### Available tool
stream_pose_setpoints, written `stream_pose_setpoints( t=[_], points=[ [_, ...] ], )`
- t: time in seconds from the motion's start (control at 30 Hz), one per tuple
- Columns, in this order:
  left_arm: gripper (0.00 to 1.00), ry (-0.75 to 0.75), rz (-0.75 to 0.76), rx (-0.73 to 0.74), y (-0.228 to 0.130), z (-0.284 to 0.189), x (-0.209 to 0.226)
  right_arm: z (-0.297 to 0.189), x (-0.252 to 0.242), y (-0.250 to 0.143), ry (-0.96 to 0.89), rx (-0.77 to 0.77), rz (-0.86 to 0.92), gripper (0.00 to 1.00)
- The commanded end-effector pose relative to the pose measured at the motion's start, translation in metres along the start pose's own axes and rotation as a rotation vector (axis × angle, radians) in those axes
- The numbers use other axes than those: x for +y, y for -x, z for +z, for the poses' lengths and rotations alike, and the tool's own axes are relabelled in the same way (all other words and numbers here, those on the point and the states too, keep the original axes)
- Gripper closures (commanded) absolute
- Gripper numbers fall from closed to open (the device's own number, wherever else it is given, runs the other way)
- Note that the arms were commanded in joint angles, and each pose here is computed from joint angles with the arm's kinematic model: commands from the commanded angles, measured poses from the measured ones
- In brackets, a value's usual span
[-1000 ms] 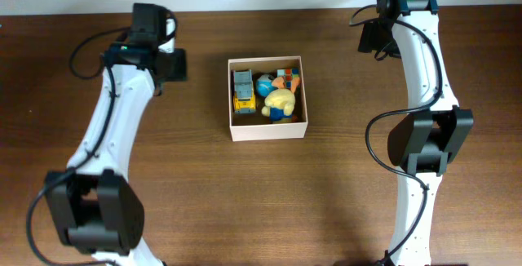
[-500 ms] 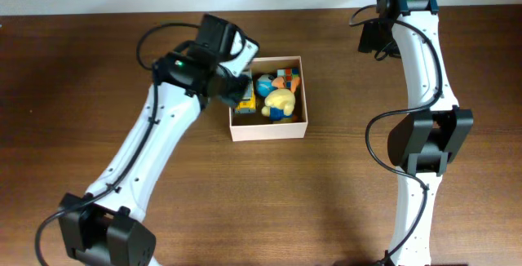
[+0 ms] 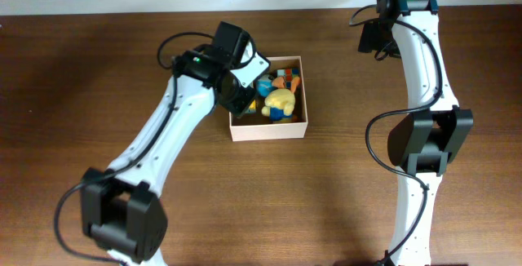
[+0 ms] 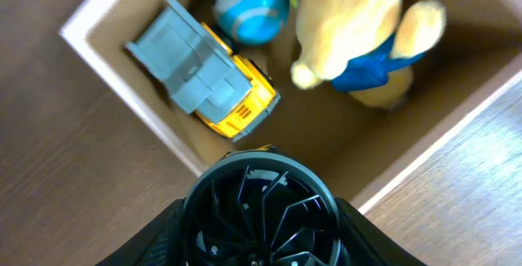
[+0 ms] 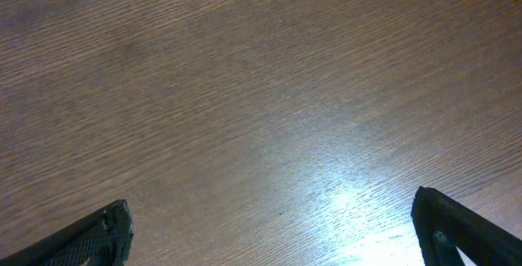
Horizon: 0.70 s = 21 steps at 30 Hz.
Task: Pack container
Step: 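Carry the puck right over the pink box, then lower the puck into the box and open the left gripper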
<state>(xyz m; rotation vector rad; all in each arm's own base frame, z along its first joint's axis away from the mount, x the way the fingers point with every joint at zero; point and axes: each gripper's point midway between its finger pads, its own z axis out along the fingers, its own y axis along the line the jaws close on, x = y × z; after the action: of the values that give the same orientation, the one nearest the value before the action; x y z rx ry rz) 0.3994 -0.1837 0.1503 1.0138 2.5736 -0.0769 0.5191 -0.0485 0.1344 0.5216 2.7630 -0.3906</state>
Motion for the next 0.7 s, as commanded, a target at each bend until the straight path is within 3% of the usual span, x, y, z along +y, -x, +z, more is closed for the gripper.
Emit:
stream_pose_setpoints(
  t=[0.0,0.67],
  points=[
    [0.96,-0.034,0.041,0.033,-0.002,0.024,-0.004,0.004,-0.006,0.0,-0.02,0.003,0.02,0.01],
    [0.96,-0.112,0.045,0.099,-0.013,0.061,-0.015,0.004,-0.006,0.0,-0.02,0.003,0.02,0.01]
  ],
)
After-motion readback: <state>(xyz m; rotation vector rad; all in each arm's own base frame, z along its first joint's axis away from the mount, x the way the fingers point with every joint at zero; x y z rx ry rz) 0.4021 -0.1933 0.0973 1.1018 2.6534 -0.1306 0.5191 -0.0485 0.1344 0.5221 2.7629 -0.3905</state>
